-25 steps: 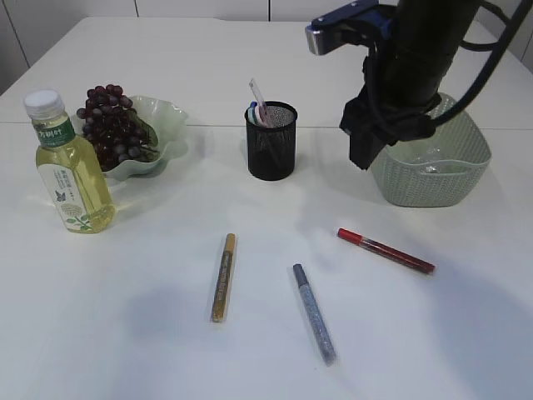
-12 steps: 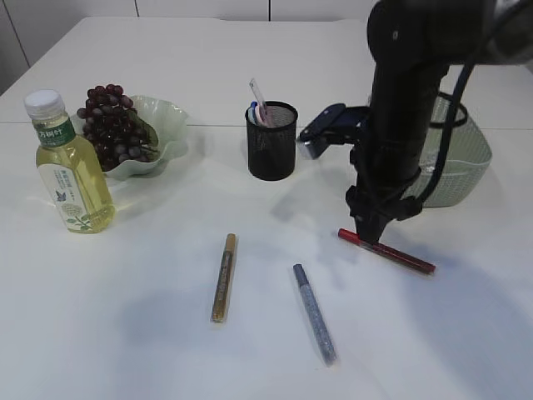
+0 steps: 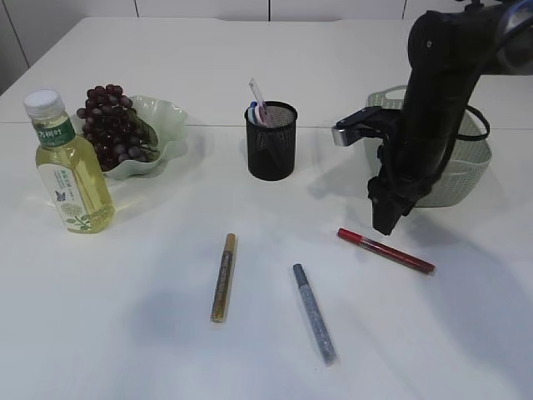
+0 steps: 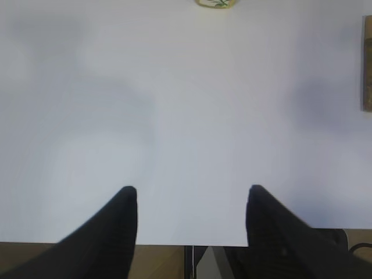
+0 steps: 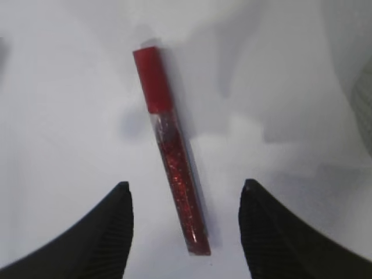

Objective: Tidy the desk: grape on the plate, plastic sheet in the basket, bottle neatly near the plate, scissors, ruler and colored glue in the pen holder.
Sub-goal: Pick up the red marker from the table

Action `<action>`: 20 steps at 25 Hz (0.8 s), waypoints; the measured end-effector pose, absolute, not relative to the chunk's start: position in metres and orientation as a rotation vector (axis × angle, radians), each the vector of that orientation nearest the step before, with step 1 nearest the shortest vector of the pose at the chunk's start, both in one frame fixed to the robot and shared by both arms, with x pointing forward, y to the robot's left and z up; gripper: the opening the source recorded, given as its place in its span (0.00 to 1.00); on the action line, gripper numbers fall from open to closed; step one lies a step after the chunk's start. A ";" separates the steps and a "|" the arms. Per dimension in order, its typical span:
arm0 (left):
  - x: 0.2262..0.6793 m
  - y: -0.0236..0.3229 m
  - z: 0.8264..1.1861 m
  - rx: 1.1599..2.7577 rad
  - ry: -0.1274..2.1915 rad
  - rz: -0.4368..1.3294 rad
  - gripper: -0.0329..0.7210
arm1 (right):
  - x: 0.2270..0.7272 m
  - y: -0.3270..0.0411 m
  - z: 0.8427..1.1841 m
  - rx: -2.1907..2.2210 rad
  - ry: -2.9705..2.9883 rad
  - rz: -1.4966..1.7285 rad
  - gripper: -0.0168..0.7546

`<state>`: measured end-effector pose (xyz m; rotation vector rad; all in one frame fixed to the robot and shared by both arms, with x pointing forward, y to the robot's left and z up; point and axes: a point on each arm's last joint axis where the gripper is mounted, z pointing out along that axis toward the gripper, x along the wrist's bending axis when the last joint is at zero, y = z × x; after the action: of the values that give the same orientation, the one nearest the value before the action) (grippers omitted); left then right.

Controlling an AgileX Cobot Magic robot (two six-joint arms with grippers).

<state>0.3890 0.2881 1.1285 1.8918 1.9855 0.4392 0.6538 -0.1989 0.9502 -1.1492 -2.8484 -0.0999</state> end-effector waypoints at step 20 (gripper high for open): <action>0.398 0.288 1.127 1.888 1.976 0.470 0.62 | 0.653 -0.187 0.934 -1.003 -2.866 -0.086 0.62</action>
<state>0.3976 0.2884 1.1268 1.8877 1.9760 0.4696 0.6530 -0.1866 0.9335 -1.0027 -2.8663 -0.0859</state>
